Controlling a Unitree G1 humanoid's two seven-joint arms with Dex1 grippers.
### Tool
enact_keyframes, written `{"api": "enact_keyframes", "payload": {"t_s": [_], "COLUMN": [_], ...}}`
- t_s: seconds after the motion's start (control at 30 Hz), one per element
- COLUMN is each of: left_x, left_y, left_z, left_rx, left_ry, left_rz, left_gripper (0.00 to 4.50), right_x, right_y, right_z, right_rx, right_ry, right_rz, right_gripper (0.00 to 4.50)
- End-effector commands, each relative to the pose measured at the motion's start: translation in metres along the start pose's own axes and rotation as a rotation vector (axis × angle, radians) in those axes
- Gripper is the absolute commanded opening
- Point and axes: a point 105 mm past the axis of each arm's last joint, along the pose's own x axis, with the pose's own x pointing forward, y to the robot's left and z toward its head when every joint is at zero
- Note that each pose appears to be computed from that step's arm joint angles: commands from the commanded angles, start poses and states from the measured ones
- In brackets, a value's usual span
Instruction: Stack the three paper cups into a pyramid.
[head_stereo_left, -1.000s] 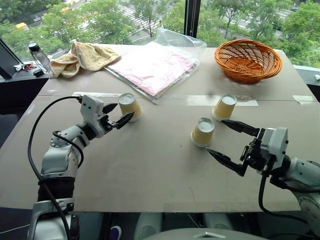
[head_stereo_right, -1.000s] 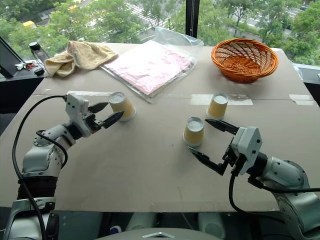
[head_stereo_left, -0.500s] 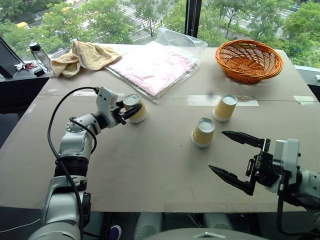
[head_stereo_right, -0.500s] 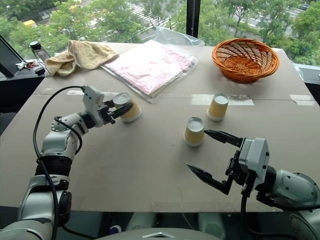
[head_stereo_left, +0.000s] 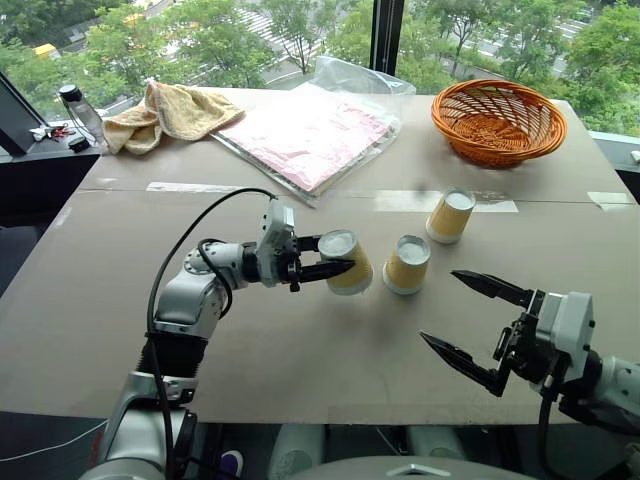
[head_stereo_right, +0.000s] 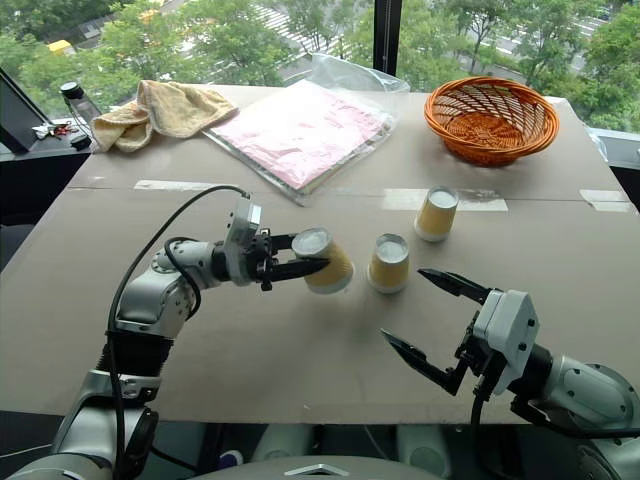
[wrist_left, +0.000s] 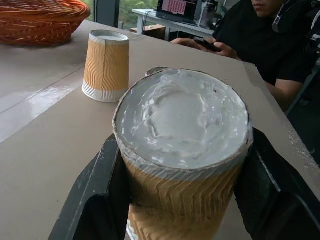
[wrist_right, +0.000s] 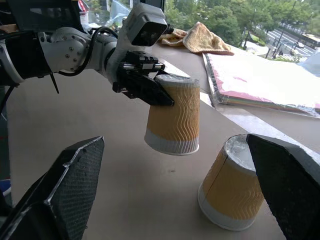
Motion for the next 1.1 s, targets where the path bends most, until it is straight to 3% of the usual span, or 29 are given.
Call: {"api": "enact_keyframes", "payload": {"t_s": [0.03,0.53,0.87,1.03,1.07,1.1], "left_x": [0.009,0.024,0.043,0.052,0.053,0.054], "left_y": [-0.003,0.002,0.010,0.007,0.006,0.006], "left_z": [-0.004,-0.027,-0.023,-0.008,-0.006,-0.003], "left_rx": [0.077,0.144,0.150,0.125,0.123,0.120], "left_ry": [0.034,0.065,0.039,0.000,-0.004,-0.012], "left_rz": [-0.043,-0.028,-0.003,-0.041,-0.042,-0.045], "left_gripper": [2.23,2.23,2.23,2.23,3.16,3.53], "right_x": [0.001,-0.020,-0.034,-0.033,-0.033,-0.033], "right_y": [0.008,0.009,0.011,0.011,0.011,0.011], "right_z": [0.010,-0.007,-0.012,-0.011,-0.011,-0.010], "right_rx": [-0.027,-0.006,0.006,0.005,0.005,0.004], "right_ry": [-0.040,0.059,0.110,0.103,0.103,0.102], "right_rz": [-0.020,-0.146,-0.187,-0.192,-0.192,-0.192], "right_gripper": [4.50,4.50,4.50,4.50,4.50,4.50]}}
